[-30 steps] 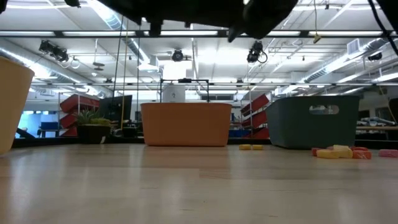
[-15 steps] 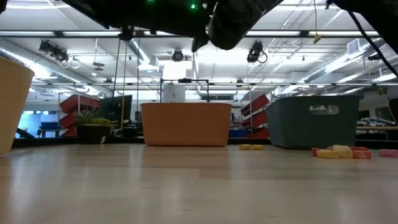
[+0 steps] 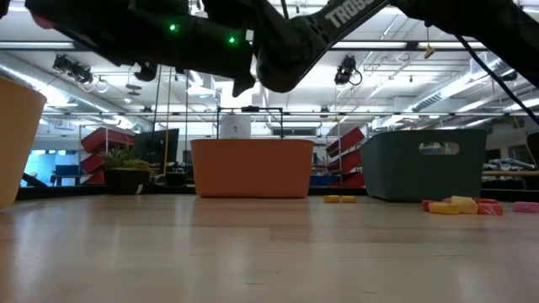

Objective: Sort candy
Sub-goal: Put the left pink candy into the yellow bin, then put the yellow candy into the yellow bin

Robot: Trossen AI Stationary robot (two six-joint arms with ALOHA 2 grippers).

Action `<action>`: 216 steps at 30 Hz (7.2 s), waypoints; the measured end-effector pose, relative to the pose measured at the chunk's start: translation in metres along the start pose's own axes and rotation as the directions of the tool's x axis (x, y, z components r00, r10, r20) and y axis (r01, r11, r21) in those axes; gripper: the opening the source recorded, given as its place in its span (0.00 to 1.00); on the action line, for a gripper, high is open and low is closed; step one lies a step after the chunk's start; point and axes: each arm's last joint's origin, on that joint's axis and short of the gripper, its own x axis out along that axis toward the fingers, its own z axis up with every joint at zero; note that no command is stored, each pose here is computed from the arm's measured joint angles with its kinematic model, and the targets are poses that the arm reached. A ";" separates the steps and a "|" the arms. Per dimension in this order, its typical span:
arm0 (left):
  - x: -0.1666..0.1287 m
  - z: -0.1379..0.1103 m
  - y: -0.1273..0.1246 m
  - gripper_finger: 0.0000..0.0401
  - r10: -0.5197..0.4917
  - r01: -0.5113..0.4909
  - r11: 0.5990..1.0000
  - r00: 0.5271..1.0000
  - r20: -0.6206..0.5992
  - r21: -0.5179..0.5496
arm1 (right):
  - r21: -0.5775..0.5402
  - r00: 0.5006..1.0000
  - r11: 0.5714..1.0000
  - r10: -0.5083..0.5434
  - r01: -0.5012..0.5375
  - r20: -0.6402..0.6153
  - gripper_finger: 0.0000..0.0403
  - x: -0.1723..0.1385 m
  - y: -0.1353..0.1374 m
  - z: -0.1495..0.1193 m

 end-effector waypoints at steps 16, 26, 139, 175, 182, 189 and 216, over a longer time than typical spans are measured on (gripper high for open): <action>0.000 0.000 0.000 0.17 0.000 0.000 1.000 1.000 -0.001 0.001 | 0.000 1.000 1.000 -0.007 0.007 -0.017 0.18 0.004 0.000 -0.007; 0.000 0.000 0.000 0.17 0.000 0.000 1.000 1.000 -0.001 0.001 | 0.013 0.997 0.998 -0.056 0.057 -0.053 0.18 0.004 0.001 -0.010; 0.000 0.000 0.000 0.17 -0.008 0.008 1.000 1.000 0.001 0.018 | 0.113 0.957 0.987 -0.076 0.111 -0.281 0.37 0.028 0.009 -0.011; 0.000 -0.001 0.000 0.17 -0.010 0.010 1.000 1.000 -0.005 0.024 | 0.079 0.459 0.985 0.142 -0.154 -0.877 0.32 -0.056 0.016 0.114; 0.000 -0.003 -0.001 0.17 -0.013 0.014 0.999 1.000 -0.025 0.038 | 0.099 0.314 0.992 0.121 -0.083 -0.942 0.32 -0.077 -0.002 0.121; 0.000 -0.003 -0.001 0.17 -0.013 0.014 0.999 1.000 -0.024 0.037 | 0.121 0.213 0.992 0.129 -0.047 -0.969 0.32 -0.094 -0.018 0.099; 0.000 -0.003 -0.001 0.17 -0.013 0.014 0.999 1.000 -0.024 0.045 | -0.150 0.161 0.955 -0.194 0.255 -0.968 0.30 -0.255 -0.079 0.045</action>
